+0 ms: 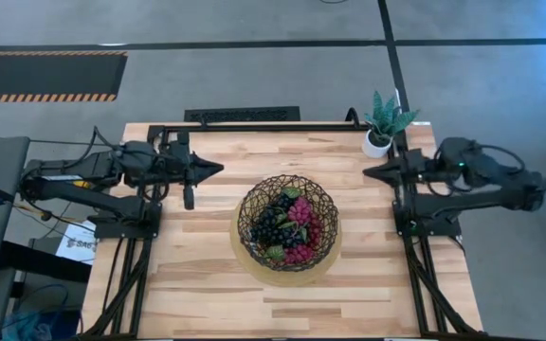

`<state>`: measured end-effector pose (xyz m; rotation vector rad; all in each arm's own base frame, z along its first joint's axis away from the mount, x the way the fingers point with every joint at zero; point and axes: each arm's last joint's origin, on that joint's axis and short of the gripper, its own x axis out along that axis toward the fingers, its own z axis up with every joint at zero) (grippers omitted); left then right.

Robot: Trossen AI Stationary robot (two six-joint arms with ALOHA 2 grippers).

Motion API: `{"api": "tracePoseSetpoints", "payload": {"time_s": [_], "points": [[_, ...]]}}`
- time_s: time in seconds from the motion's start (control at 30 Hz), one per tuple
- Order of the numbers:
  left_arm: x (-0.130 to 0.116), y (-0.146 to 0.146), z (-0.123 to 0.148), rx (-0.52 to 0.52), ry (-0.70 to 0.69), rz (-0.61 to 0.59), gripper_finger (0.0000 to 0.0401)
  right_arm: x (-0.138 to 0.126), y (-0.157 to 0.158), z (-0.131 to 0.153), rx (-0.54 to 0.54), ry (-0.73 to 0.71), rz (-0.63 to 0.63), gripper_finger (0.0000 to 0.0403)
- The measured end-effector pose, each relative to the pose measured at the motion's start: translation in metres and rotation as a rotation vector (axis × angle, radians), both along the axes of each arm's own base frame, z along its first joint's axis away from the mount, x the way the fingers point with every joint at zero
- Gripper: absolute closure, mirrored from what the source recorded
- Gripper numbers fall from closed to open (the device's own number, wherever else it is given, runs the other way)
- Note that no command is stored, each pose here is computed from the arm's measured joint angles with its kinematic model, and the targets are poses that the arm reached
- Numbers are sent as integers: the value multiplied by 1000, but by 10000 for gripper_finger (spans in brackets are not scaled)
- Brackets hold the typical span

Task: Build produce basket
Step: Return to Home Position

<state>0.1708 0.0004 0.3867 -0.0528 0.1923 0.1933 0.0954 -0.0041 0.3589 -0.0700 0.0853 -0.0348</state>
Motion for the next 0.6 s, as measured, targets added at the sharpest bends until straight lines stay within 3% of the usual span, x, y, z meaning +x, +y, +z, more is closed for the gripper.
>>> {"api": "tracePoseSetpoints", "payload": {"time_s": [0.2,0.4,0.6], "points": [[-12,0,-30,-60,27,6,401,-3,-8,-15,48,-71,-31,402],[-30,0,-89,-93,-186,-26,401,-10,-12,-22,99,-151,-33,402],[-51,0,-139,-196,-263,-52,401,2,-17,-52,204,-138,-51,403]]}}
